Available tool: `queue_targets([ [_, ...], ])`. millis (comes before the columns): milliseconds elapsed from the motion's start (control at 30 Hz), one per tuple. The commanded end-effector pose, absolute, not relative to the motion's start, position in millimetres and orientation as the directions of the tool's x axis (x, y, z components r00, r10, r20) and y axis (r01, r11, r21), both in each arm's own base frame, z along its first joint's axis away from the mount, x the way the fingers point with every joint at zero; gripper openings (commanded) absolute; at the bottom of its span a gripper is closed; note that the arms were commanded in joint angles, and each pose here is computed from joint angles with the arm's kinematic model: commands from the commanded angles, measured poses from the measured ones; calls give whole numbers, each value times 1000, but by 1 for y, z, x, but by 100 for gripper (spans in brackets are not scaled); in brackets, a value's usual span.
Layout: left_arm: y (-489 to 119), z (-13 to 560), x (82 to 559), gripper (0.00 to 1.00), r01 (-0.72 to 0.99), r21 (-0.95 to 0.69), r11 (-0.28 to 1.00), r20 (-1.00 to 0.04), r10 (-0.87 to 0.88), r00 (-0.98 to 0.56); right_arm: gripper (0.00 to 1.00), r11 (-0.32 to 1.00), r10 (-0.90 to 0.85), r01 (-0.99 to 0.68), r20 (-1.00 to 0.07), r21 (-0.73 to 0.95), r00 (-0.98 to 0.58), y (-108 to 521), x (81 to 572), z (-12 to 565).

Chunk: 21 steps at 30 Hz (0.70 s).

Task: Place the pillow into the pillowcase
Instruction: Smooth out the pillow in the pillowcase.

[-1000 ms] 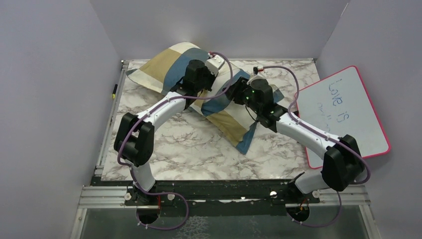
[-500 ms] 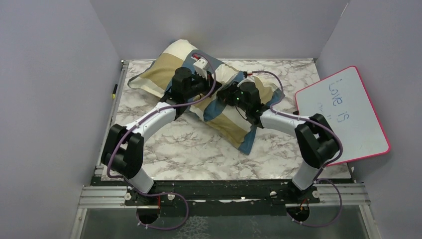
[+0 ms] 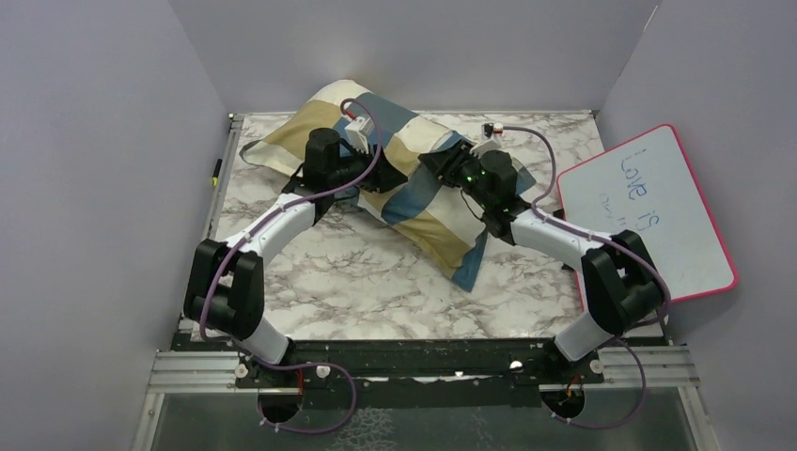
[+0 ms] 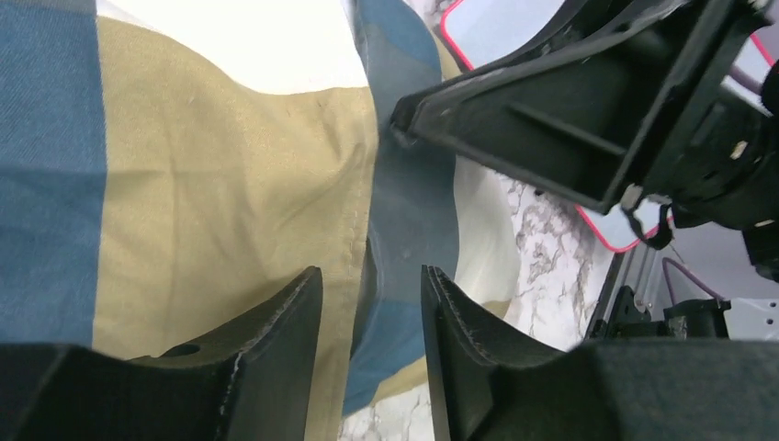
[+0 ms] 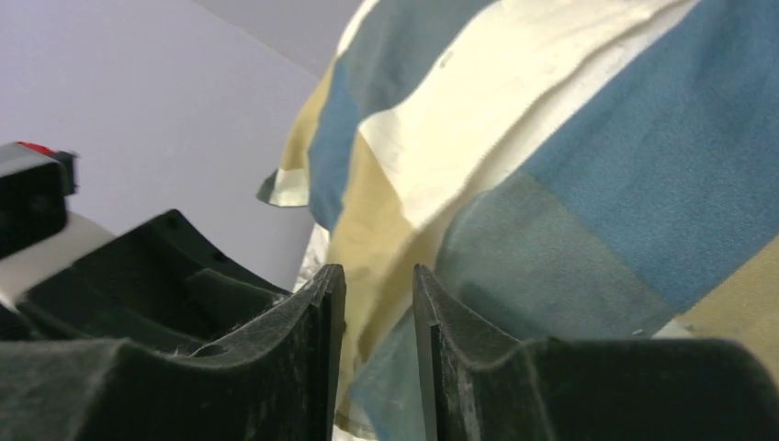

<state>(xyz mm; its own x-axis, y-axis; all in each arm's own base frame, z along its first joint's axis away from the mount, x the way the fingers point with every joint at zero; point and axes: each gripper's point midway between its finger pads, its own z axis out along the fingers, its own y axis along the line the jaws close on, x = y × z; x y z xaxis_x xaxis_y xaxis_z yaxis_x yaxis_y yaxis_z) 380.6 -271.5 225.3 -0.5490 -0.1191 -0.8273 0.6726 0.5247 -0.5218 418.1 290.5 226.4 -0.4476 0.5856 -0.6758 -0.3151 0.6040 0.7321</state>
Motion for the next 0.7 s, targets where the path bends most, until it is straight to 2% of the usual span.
queue_targets([
  [0, -259, 248, 363, 48, 719, -438, 539, -868, -47, -493, 41, 519, 629, -376, -641, 768, -441, 293, 407, 255],
  [100, -250, 245, 363, 51, 710, -398, 580, -885, -39, -464, 49, 498, 628, -374, -623, 782, -467, 300, 410, 254],
  [333, -237, 240, 358, 55, 700, -329, 634, -911, -20, -411, 57, 480, 678, -226, -522, 848, -517, 302, 425, 234],
  [567, -228, 226, 353, 55, 664, -333, 670, -904, -27, -426, 55, 405, 671, -299, -503, 864, -545, 323, 433, 243],
  [667, -221, 223, 354, 55, 637, -316, 703, -906, -24, -423, 55, 431, 666, -269, -505, 861, -549, 322, 436, 249],
])
